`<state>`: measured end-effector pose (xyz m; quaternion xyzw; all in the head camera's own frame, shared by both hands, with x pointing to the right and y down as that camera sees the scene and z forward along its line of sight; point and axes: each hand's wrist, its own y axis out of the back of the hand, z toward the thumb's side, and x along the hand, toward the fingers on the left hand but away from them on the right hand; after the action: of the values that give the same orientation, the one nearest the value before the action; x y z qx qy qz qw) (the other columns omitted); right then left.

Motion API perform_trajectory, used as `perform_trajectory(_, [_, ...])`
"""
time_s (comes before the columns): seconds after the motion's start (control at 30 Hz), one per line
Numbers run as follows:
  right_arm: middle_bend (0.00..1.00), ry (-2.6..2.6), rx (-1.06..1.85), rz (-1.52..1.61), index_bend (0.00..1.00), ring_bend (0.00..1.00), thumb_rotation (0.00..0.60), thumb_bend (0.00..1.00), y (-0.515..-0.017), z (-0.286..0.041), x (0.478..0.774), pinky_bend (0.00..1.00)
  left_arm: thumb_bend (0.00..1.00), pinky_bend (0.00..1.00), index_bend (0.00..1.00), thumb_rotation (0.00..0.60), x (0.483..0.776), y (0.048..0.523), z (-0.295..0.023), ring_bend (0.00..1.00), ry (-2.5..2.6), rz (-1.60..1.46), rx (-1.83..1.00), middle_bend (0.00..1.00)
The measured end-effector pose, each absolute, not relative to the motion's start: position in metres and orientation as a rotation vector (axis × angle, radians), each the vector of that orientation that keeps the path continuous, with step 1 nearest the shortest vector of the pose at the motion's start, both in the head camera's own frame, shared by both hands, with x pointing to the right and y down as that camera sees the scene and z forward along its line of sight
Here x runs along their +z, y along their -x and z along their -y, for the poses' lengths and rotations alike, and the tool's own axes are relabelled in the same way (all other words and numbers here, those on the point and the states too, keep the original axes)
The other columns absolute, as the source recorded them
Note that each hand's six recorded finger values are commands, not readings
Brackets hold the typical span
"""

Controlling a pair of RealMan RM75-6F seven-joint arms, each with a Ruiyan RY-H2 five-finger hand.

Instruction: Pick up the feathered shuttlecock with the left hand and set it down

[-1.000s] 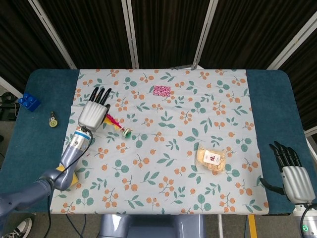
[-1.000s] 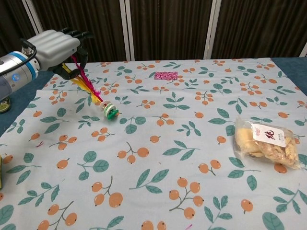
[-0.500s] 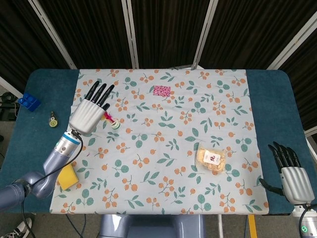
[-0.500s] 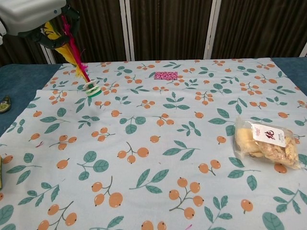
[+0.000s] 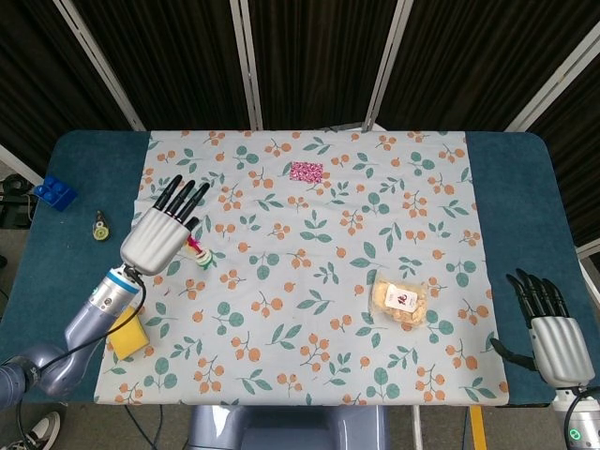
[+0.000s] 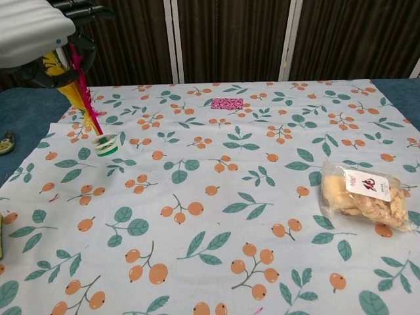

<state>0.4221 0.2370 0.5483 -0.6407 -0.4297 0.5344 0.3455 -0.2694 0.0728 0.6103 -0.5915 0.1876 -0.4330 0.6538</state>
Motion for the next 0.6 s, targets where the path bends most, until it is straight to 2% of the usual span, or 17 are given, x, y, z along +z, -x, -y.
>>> perform_trajectory(0.6, [0.00, 1.656, 1.388, 1.115, 0.05, 0.00, 0.600, 0.10, -0.422, -0.237, 0.548, 0.00, 0.50, 0.00, 0.57, 0.600, 0.630, 0.255, -0.103, 0.00, 1.417, -0.366, -0.971, 0.00])
